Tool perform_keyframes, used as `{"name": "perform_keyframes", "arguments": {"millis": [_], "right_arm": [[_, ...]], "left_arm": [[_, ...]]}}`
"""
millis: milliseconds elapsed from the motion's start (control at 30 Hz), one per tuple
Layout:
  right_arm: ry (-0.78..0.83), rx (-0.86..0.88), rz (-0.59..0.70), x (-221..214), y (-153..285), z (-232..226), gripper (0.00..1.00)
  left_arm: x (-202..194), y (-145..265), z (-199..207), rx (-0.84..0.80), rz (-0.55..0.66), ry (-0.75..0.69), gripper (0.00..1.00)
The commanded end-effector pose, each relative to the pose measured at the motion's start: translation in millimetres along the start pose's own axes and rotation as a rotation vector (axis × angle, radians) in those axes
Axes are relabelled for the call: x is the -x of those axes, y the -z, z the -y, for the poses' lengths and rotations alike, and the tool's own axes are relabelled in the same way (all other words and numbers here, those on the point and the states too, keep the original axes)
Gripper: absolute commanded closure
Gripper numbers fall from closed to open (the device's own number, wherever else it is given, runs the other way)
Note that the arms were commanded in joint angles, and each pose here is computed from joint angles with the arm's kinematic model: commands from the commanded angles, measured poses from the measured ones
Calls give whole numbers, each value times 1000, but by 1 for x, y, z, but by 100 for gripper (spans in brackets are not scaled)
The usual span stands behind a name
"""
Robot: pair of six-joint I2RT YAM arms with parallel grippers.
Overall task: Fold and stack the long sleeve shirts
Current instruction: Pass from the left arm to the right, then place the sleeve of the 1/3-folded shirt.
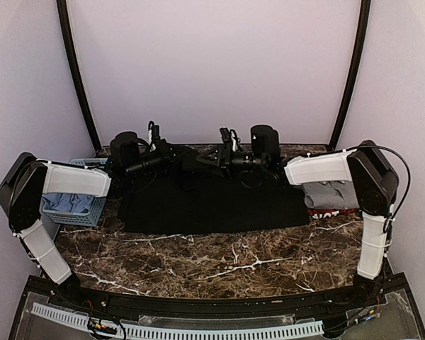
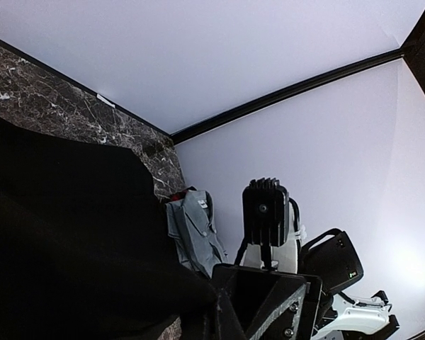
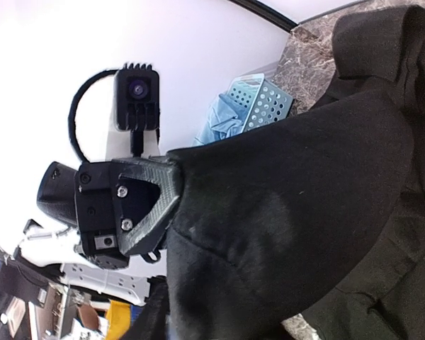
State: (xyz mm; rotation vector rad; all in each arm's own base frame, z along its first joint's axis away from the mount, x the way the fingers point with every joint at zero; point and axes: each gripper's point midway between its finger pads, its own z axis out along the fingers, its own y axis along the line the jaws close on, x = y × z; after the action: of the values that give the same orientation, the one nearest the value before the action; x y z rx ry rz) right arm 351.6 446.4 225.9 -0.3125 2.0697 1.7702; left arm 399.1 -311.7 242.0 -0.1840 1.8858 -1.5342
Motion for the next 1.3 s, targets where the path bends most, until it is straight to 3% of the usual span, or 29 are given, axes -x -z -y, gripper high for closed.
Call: {"name": "perform_keyframes", "arguments": {"millis": [0, 67, 133, 200, 367, 500, 900, 1267], "right_arm": [[46, 42, 13, 15, -2, -18, 82], [88, -35, 14, 23, 2, -6, 98], [122, -115, 2, 31, 9, 7, 100], [150, -187, -35, 39, 17, 19, 100], [241, -403, -147, 59, 46, 43, 100], [367, -593, -212, 77, 66, 54, 100], [587, -847, -390, 73, 103, 78, 100], [728, -1102, -622, 39, 124, 120, 99]], "left_arm": [[-3, 4, 7, -39, 15, -60, 100], [-6, 5, 6, -45, 6, -83, 100], [-12, 7, 5, -53, -14, -116, 99], [-24, 7, 4, -73, -72, -150, 92], [-50, 13, -7, -88, -183, -214, 58], [-63, 24, -26, -32, -212, -285, 42], [-54, 45, -87, 309, -172, -399, 39], [-46, 55, -101, 419, -159, -441, 39]]}}
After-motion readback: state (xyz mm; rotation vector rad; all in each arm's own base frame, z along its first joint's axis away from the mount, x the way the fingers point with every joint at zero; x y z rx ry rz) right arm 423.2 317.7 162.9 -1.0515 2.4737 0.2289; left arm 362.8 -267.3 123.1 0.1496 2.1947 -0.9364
